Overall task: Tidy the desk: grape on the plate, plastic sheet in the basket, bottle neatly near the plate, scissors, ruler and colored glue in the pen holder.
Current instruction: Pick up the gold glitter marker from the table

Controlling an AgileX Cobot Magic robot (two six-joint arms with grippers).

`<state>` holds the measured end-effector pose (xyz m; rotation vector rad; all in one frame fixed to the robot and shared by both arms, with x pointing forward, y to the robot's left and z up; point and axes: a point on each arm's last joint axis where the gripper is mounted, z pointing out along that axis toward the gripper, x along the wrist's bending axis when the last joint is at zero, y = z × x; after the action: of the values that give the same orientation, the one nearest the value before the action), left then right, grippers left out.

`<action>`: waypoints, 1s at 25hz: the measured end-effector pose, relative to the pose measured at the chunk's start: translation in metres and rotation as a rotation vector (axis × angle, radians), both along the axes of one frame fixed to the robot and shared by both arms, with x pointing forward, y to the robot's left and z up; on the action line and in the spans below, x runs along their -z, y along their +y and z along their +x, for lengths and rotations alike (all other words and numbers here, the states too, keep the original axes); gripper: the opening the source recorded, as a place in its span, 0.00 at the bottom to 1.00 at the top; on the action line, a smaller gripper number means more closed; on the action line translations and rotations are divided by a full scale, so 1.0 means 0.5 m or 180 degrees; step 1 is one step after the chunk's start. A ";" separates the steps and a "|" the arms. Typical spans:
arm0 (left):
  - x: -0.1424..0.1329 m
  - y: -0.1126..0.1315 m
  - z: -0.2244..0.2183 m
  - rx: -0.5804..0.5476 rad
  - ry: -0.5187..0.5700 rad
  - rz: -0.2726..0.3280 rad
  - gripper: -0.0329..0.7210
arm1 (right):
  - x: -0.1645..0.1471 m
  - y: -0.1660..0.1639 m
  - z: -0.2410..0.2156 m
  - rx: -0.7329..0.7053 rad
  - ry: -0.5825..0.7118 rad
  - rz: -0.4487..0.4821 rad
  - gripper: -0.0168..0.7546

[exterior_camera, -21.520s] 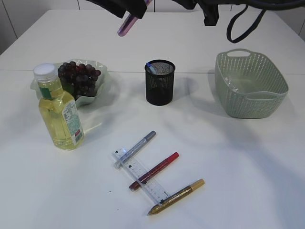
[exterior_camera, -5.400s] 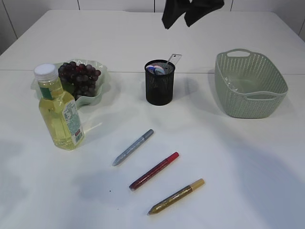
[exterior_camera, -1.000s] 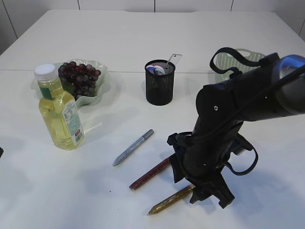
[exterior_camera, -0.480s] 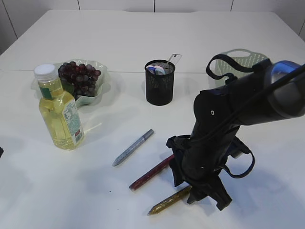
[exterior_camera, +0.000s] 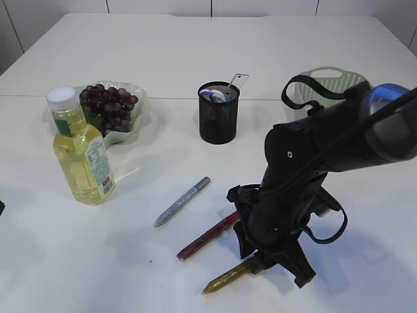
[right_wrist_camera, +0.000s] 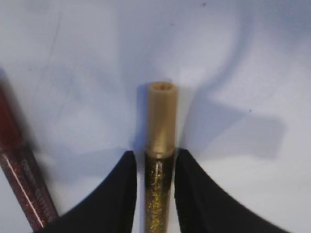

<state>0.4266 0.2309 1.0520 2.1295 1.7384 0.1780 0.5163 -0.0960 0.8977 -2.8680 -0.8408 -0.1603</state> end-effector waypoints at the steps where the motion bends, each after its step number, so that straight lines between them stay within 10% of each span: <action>1: 0.000 0.000 0.000 0.0000 0.0000 0.0000 0.43 | 0.001 0.000 0.000 0.0000 0.0003 -0.0003 0.32; 25: 0.000 0.000 0.000 0.0004 0.0000 -0.0003 0.43 | -0.043 0.010 0.020 -0.0197 -0.0567 0.0265 0.15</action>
<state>0.4266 0.2308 1.0520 2.1299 1.7370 0.1768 0.5264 -0.0909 0.9190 -2.7767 -0.9293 -0.4384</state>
